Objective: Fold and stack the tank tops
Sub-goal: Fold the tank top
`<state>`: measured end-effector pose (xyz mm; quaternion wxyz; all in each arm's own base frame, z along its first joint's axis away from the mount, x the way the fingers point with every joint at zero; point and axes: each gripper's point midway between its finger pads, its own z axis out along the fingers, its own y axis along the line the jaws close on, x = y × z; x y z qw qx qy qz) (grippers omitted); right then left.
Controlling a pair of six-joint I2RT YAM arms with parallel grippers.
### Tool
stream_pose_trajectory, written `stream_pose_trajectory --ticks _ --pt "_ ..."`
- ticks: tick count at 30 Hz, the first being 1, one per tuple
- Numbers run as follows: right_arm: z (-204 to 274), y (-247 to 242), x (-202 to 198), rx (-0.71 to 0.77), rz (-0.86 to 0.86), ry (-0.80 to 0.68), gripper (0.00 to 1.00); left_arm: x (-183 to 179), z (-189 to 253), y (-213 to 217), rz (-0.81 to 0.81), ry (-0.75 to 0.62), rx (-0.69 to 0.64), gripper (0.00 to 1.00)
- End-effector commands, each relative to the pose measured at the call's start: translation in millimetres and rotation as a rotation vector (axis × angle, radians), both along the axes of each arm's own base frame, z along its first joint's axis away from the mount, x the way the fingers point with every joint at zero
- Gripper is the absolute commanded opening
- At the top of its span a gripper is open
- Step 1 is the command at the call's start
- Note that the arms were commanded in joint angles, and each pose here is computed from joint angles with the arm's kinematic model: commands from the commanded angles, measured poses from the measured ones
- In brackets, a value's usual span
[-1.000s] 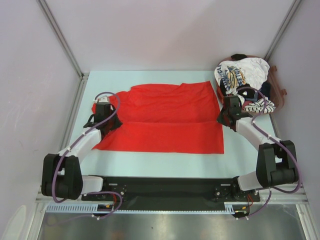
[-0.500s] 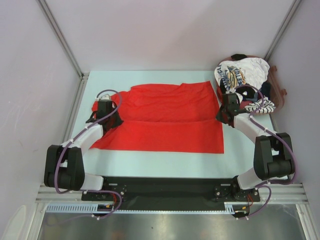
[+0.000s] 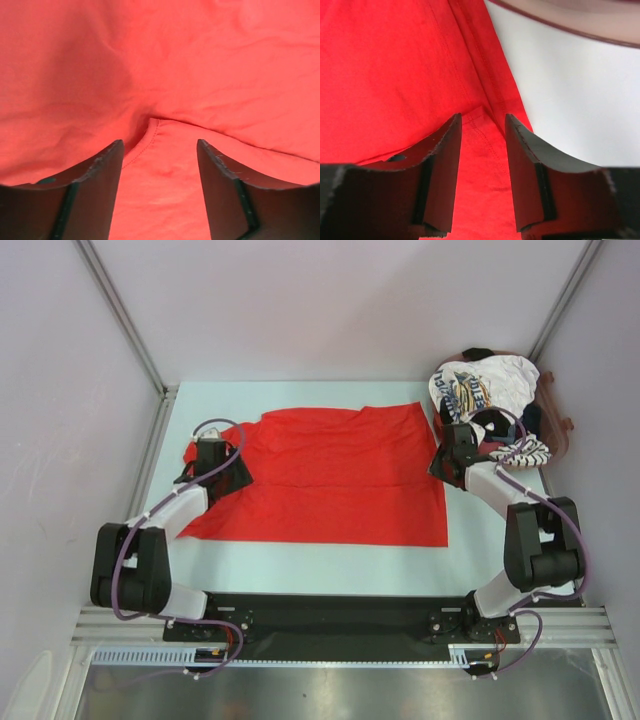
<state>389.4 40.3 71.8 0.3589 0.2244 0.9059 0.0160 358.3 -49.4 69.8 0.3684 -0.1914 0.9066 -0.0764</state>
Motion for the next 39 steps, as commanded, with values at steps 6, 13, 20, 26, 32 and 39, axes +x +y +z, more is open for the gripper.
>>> stream_pose_trajectory --ticks 6,13,20,26,32,39 --pt "61 10 26 -0.001 0.05 -0.174 0.33 33 62 -3 -0.003 -0.155 -0.016 0.68" --pt "76 37 47 -0.047 0.145 -0.193 0.34 76 77 -11 -0.048 -0.166 0.003 0.7" --pt "88 61 97 -0.1 0.203 -0.199 0.33 137 84 -22 -0.084 -0.156 0.0 0.69" --pt "70 67 138 -0.217 0.205 -0.138 0.34 175 67 -28 -0.091 -0.105 0.002 0.69" --pt "44 80 156 -0.278 0.225 -0.085 0.33 190 49 -17 -0.053 -0.054 0.046 0.66" --pt "46 101 152 -0.253 0.273 -0.112 0.34 180 35 23 0.029 -0.021 0.054 0.69"
